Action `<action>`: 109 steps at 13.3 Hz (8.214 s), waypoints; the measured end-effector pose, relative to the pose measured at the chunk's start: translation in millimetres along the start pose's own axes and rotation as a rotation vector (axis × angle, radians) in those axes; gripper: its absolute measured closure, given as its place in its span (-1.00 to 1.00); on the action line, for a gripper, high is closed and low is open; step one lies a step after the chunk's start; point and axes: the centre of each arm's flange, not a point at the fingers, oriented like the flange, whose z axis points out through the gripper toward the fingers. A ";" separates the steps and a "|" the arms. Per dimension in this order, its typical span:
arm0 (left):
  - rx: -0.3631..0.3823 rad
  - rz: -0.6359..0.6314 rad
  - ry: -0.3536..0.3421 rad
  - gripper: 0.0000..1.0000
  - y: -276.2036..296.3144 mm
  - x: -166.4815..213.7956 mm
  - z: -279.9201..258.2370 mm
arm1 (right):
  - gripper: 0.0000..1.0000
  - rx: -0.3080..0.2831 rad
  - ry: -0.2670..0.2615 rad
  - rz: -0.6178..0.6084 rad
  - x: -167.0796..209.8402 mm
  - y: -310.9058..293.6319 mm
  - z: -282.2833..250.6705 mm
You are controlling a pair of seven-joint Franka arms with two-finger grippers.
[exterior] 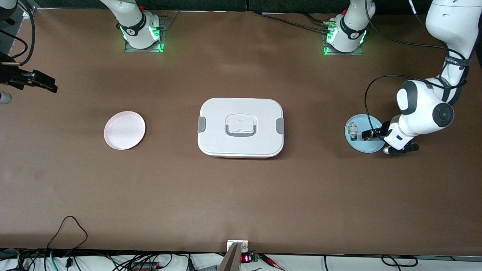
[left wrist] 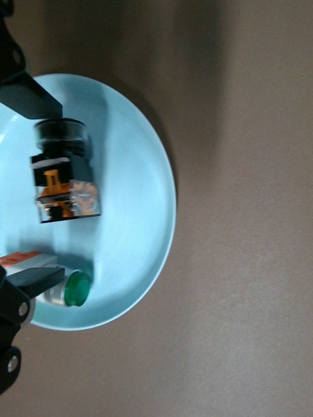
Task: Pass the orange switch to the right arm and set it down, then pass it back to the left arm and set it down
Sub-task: 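Reach the left gripper down to the orange switch on the blue plate, then close the left gripper on the orange switch, then lift the switch with the left gripper while the right gripper reaches over, then close the right gripper on the switch held by the left gripper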
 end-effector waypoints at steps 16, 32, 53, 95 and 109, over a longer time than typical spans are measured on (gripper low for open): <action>-0.001 0.002 -0.023 -1.00 0.1 5.5 -4.8 | -1.00 0.000 -0.008 -0.005 -1.1 1.8 0.1; -0.008 -0.002 -0.050 -0.78 -21.2 3.0 16.1 | -1.00 0.000 -0.011 -0.007 -1.5 0.8 0.0; -0.084 -0.112 -0.480 -0.44 94.0 -32.8 -127.2 | -1.00 0.001 -0.011 -0.009 -1.6 -0.5 -0.3; -0.835 -0.961 -1.221 -0.44 471.8 -102.4 -312.5 | -1.00 1.587 -0.037 -0.153 -1.5 -271.7 44.6; -0.816 -1.004 -1.245 -0.44 468.2 -95.3 -306.7 | -0.99 1.671 -0.025 -0.027 -38.8 -365.9 36.0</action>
